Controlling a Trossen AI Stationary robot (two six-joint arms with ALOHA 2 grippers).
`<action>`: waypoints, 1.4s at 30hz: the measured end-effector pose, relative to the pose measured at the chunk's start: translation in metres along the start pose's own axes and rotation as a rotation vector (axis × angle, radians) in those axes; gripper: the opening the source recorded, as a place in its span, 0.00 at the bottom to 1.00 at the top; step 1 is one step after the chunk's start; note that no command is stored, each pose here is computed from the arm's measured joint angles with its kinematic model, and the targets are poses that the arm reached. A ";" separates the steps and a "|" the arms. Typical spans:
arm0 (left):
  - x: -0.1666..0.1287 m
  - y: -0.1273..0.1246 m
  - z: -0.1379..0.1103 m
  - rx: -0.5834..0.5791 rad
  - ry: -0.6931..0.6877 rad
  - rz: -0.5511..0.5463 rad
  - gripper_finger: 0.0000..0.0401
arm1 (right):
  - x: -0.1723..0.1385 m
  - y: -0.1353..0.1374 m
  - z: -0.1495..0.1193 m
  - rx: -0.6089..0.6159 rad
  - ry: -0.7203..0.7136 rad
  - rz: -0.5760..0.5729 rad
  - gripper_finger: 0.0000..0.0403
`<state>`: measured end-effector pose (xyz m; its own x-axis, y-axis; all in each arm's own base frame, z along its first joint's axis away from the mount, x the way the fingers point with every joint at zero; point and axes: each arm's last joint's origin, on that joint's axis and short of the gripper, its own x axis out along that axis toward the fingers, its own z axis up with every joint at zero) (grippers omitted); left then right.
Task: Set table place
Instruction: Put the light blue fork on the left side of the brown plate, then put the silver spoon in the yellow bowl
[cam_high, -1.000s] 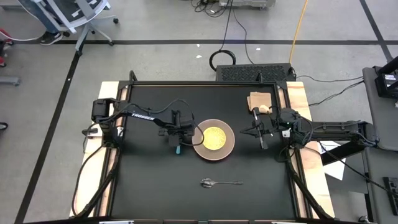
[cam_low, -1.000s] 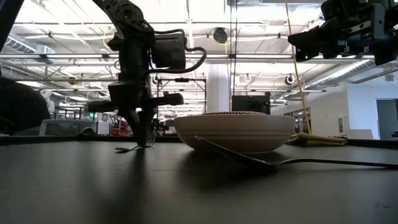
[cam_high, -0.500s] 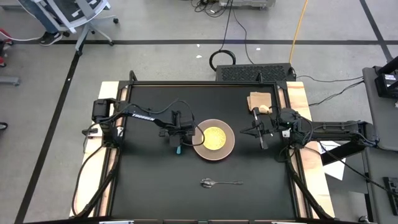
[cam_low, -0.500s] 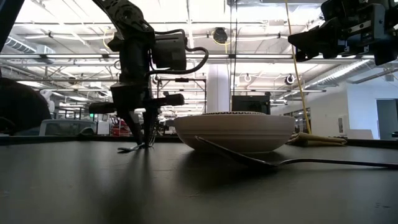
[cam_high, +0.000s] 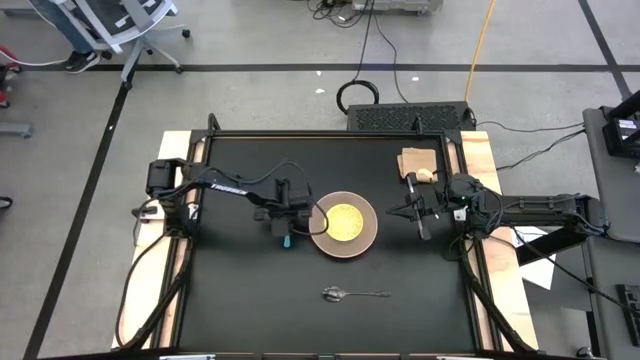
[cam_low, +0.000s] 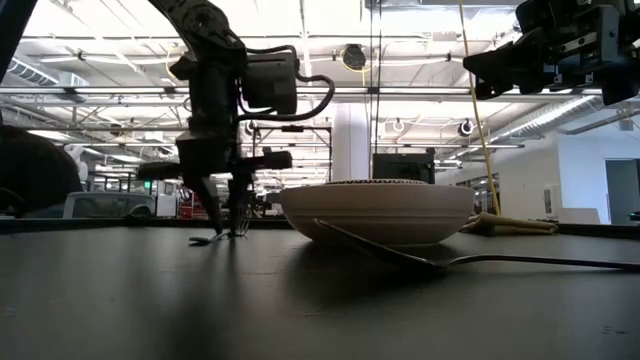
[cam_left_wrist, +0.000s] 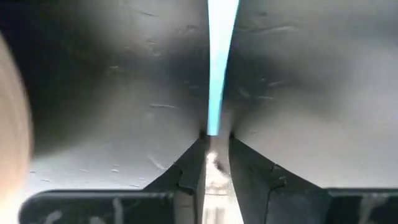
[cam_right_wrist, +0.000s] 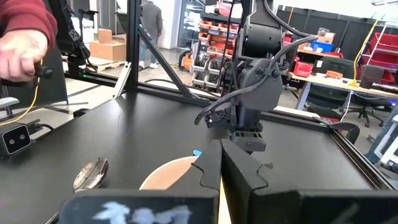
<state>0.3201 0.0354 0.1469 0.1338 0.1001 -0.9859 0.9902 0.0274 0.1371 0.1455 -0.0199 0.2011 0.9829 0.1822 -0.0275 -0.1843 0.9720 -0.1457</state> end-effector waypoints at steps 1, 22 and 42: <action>-0.001 0.000 0.000 -0.002 0.005 0.001 0.18 | 0.000 0.000 0.000 0.000 0.000 0.000 0.00; -0.037 0.021 0.032 -0.037 0.272 0.145 0.19 | 0.000 0.000 0.000 0.014 0.000 0.000 0.00; -0.195 -0.020 0.039 -0.997 -0.192 0.699 0.01 | 0.000 0.000 0.001 0.028 -0.014 -0.002 0.00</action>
<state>0.2755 -0.0236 0.3326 0.7093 0.2524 -0.6582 0.2510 0.7821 0.5704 0.1455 -0.0199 0.2025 0.9831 0.1825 -0.0131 -0.1827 0.9760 -0.1184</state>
